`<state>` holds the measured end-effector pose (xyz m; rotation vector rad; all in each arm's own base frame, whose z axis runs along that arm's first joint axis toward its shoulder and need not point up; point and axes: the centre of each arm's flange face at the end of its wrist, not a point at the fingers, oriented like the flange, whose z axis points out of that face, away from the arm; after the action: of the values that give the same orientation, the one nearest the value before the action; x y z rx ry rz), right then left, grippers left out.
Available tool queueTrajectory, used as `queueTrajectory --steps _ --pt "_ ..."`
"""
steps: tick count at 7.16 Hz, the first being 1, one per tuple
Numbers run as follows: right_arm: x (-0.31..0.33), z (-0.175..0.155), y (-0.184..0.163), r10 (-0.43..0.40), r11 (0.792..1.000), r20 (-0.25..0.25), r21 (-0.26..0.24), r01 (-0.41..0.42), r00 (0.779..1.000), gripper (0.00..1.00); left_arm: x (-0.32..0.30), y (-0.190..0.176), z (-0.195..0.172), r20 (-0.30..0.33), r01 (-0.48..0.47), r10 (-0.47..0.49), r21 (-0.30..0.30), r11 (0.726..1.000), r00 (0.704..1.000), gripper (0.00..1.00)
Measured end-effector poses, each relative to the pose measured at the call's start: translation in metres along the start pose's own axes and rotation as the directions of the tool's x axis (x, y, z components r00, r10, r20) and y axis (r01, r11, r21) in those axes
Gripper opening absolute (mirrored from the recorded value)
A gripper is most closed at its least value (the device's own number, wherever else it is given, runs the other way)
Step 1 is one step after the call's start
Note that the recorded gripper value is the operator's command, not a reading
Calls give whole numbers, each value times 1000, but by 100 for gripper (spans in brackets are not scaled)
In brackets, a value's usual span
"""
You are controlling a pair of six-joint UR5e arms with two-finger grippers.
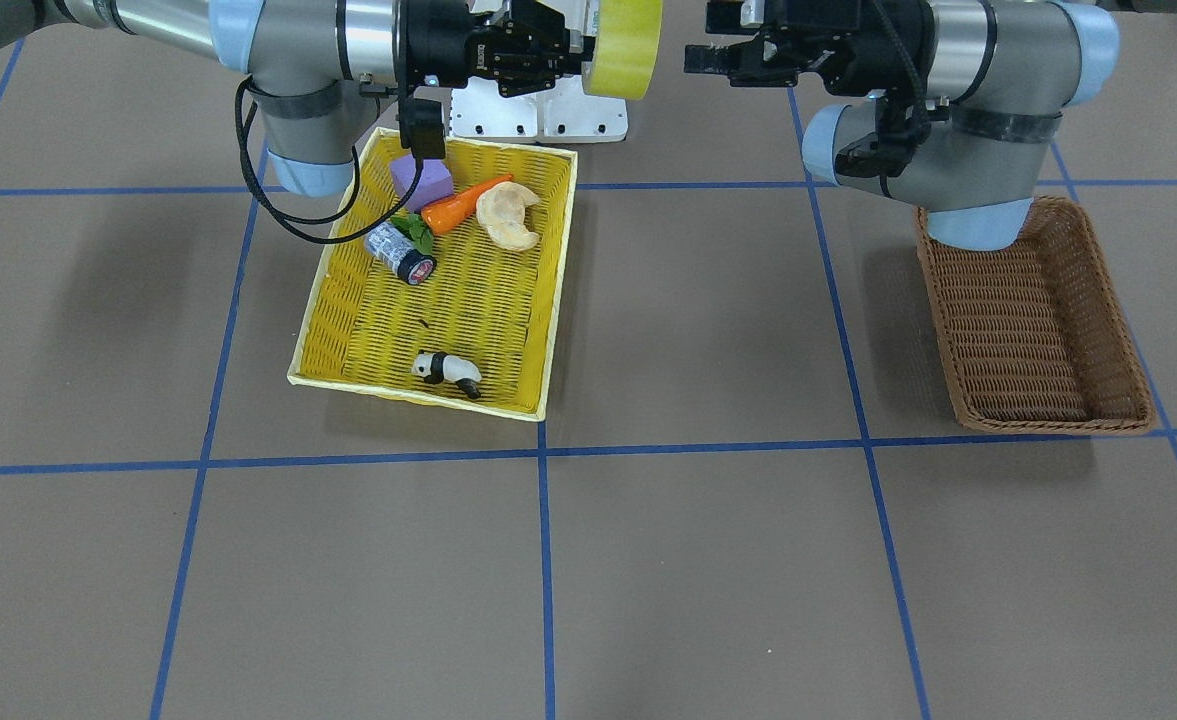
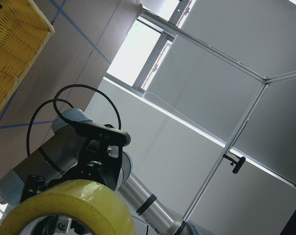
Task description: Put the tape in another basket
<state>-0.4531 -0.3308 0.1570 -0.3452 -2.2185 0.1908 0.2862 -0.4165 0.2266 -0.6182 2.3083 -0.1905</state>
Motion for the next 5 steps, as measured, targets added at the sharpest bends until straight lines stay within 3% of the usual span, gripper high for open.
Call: queueTrajectory --steps 5 --pt "-1 11 -4 23 1000 4 8 -23 1000 0 -3 13 12 -40 8 -9 -26 1000 999 96"
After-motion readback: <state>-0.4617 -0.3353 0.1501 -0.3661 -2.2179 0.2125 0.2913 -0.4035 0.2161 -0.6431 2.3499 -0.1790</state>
